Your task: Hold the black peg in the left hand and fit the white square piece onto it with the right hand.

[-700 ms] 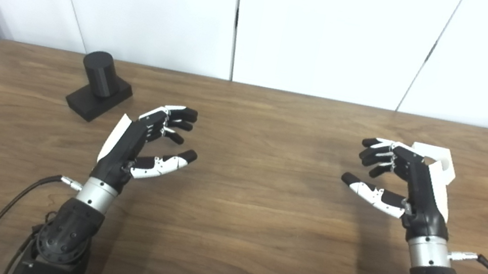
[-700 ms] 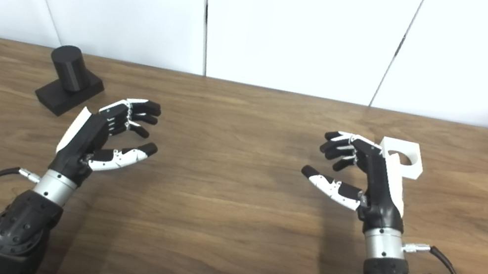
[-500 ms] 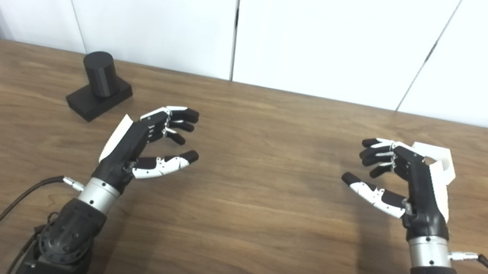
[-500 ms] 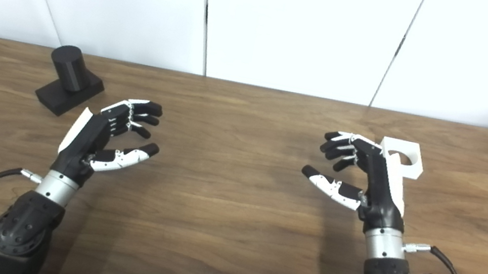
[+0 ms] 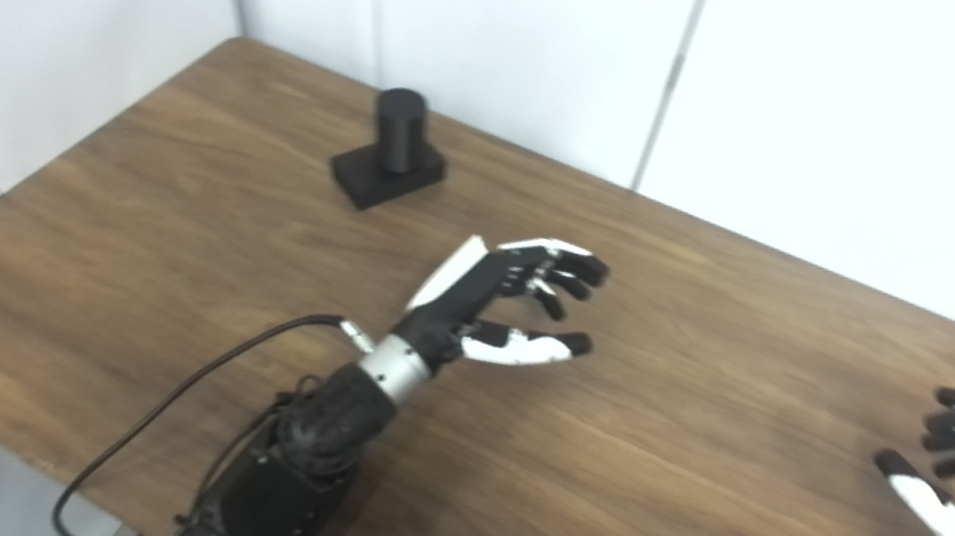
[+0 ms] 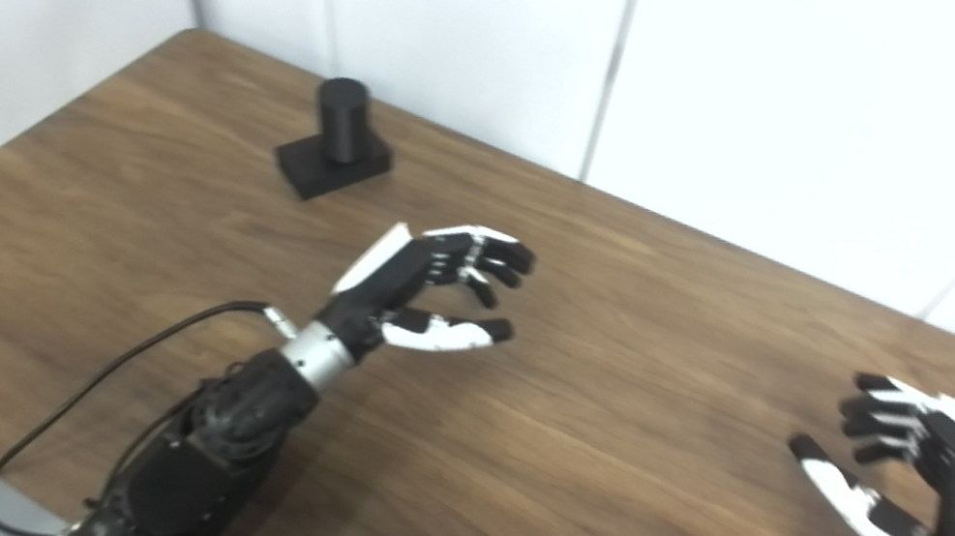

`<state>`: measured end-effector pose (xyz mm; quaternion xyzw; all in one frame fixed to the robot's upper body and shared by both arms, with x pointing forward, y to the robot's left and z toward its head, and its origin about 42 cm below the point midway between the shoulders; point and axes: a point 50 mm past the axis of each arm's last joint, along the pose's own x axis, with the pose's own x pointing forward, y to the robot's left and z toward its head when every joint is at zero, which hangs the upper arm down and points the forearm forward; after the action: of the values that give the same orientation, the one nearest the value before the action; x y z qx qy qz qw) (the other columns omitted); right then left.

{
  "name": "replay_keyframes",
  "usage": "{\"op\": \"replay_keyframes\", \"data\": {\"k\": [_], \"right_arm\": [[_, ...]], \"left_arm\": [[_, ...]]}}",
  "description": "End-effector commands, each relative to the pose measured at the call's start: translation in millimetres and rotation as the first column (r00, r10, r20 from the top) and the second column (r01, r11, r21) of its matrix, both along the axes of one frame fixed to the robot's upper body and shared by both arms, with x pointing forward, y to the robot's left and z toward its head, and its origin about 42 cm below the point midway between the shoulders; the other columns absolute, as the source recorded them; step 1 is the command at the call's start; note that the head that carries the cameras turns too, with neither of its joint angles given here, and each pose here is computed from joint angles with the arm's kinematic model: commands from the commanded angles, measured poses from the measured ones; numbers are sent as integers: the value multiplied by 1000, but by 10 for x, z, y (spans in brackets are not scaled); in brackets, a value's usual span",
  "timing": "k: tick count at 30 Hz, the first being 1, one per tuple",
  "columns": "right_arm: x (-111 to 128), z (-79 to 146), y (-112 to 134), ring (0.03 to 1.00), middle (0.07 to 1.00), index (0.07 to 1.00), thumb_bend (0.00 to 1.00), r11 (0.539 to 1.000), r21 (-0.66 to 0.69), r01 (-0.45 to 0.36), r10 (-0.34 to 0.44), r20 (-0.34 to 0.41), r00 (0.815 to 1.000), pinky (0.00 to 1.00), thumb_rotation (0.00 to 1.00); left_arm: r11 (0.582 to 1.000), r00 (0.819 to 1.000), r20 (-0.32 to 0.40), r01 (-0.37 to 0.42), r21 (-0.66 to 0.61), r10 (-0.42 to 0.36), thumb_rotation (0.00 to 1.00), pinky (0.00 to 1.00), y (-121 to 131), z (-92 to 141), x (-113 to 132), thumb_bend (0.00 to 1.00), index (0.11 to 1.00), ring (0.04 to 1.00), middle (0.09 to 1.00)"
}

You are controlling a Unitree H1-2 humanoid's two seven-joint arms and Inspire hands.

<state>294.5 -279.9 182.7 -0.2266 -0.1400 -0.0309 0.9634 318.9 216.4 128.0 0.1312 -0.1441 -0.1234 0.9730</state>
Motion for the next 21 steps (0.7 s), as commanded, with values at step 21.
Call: {"op": "replay_keyframes", "data": {"k": [21], "right_arm": [[-7,293,67,527,684,493,500,1000,14,-5,4,48,999,408,112]], "left_arm": [[940,960,259,-185,289,109,19,500,245,554,88,630,671,609,673]]}}
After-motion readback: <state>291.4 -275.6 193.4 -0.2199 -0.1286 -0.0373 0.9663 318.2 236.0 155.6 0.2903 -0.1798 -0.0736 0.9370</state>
